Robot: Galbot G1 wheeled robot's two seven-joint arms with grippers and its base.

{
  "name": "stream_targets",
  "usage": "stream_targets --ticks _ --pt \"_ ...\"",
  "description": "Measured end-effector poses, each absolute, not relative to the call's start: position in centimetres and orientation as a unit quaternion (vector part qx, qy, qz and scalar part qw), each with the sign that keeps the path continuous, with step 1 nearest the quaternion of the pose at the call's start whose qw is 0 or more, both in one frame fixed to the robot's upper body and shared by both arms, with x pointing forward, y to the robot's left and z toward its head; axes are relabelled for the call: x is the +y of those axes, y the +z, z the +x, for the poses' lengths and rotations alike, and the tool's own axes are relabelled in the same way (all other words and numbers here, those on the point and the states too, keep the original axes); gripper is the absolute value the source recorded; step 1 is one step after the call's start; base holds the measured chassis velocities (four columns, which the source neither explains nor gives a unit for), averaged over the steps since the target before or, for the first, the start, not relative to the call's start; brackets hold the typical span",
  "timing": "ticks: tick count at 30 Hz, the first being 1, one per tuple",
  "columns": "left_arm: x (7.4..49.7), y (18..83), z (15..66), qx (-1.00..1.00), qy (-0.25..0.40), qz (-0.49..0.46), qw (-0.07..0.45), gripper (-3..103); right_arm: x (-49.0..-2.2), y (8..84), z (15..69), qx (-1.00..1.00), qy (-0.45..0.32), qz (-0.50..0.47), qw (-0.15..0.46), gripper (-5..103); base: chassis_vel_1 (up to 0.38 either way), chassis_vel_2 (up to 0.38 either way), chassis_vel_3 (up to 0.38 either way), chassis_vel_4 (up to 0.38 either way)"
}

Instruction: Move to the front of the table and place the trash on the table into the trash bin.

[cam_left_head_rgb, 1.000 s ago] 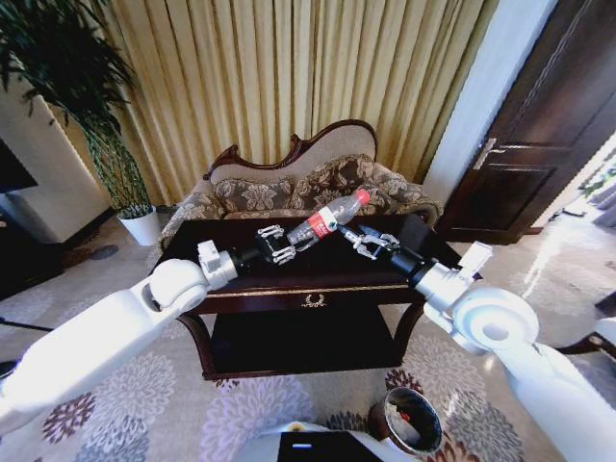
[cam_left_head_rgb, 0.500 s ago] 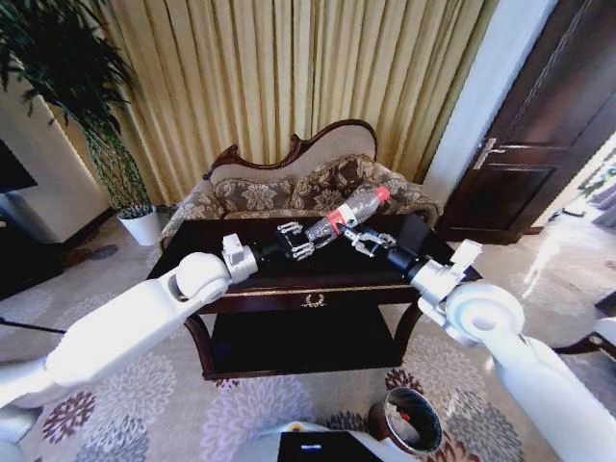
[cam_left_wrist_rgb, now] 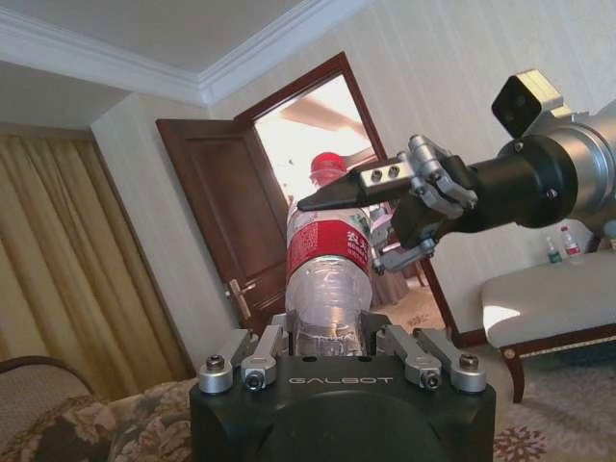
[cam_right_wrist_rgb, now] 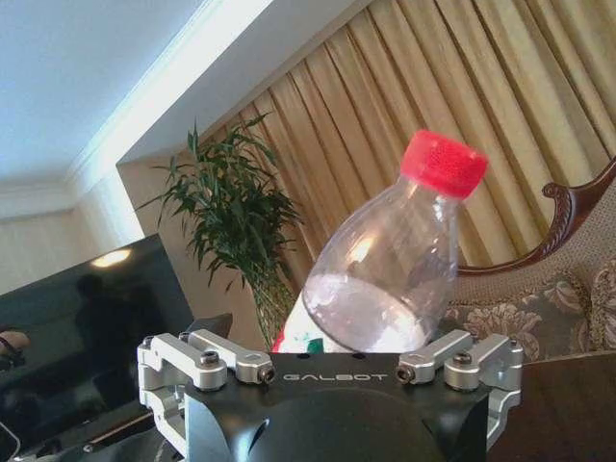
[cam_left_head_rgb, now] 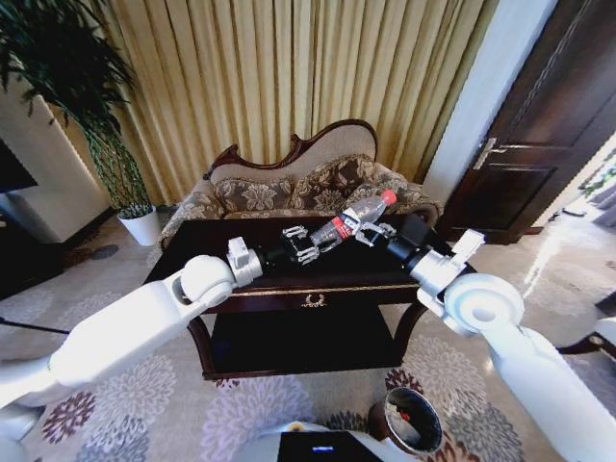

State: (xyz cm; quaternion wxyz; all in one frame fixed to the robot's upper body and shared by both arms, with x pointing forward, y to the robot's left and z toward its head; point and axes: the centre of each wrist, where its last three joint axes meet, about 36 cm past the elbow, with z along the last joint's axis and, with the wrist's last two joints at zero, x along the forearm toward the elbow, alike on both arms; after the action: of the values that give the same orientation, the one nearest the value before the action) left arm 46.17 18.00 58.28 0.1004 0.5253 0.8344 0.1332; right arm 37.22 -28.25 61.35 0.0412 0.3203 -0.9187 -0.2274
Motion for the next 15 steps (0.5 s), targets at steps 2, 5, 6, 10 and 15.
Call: stream_targets --ticks 2,5,6,10,15 --pt "17.78 58.27 46.19 0.834 0.132 0.526 0.101 34 -28.23 61.27 37.16 -0.919 -0.227 0.320 0.042 100 0.000 0.000 0.000 0.000" --pt "17.52 58.24 46.12 0.833 0.130 0.528 0.101 34 -28.23 61.05 37.06 -0.920 -0.224 0.317 0.045 100 0.000 0.000 0.000 0.000" --pt "17.53 58.18 46.04 0.833 0.130 0.528 0.100 34 -28.31 60.99 37.01 -0.921 -0.222 0.316 0.045 100 0.000 0.000 0.000 0.000" --pt "17.87 58.03 45.93 0.835 0.132 0.526 0.097 34 -28.52 60.98 36.94 -0.923 -0.219 0.312 0.045 99 0.000 0.000 0.000 0.000" --pt "18.03 58.17 45.87 0.835 0.133 0.524 0.099 34 -28.57 61.10 36.95 -0.924 -0.218 0.311 0.042 78 0.000 0.000 0.000 0.000"
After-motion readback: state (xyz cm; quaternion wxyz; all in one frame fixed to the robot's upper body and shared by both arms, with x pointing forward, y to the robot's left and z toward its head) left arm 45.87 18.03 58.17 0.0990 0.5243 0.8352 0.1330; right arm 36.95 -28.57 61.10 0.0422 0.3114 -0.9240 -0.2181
